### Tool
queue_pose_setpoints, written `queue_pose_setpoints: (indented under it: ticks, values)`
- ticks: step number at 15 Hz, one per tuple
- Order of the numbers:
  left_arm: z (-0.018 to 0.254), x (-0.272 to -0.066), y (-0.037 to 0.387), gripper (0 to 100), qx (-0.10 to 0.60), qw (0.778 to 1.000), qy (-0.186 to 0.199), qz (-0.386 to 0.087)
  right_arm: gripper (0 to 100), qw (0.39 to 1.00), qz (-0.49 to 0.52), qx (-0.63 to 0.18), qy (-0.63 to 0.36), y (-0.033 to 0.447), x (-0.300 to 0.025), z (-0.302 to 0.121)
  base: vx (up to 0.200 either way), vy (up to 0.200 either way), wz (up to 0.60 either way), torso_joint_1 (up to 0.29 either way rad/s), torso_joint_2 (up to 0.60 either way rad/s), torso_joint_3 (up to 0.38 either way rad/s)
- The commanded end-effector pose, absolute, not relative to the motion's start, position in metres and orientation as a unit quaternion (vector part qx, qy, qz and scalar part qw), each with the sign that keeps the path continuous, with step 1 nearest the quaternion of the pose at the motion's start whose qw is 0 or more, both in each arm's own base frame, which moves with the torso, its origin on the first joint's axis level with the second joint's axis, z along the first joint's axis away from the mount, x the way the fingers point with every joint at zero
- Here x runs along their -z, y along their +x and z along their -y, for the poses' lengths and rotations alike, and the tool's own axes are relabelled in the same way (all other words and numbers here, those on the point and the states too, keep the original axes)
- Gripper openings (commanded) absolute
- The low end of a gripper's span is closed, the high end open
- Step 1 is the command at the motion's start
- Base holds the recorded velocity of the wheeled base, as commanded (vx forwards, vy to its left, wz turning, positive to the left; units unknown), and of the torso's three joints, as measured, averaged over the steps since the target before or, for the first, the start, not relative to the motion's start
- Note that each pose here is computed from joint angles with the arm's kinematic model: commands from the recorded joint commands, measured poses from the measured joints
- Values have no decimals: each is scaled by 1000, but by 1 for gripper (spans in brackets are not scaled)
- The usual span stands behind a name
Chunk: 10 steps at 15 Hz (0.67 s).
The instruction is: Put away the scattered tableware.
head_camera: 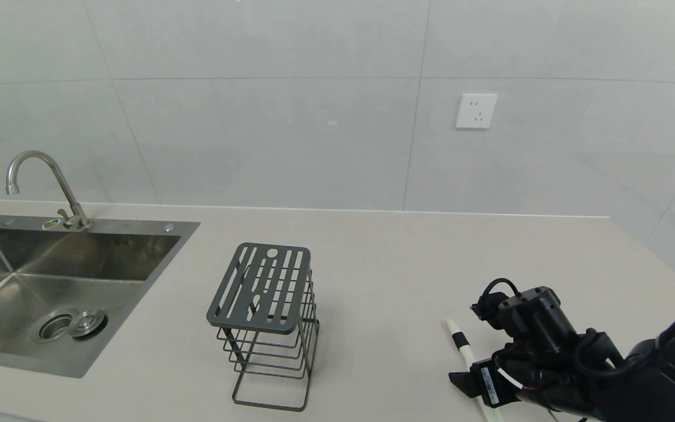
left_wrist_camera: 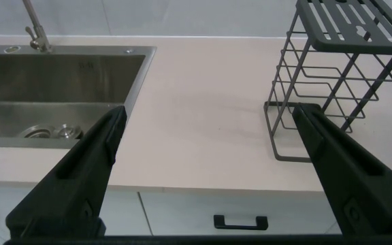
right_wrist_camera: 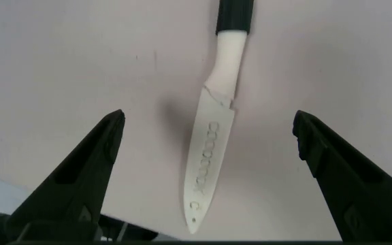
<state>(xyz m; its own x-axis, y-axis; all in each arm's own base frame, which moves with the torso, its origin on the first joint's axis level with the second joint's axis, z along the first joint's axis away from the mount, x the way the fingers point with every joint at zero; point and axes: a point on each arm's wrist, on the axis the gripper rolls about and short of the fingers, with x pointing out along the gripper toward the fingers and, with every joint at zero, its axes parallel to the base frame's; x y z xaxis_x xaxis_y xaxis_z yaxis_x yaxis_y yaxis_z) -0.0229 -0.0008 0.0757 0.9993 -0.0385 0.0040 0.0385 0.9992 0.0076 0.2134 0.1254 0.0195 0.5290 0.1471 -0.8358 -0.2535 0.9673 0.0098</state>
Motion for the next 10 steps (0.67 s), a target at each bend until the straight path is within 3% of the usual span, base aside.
queue_pose_setpoints:
  ticks: [1, 10]
  values:
    - [1, -76, -23, 100, 19, 1000, 4, 2, 100, 862, -491, -109, -66, 213, -7, -125, 0, 0, 0, 0, 0, 0]
    - [1, -76, -23, 100, 19, 1000, 4, 2, 100, 863, -491, -98, -75, 219, 1, -129, 0, 0, 0, 0, 0, 0]
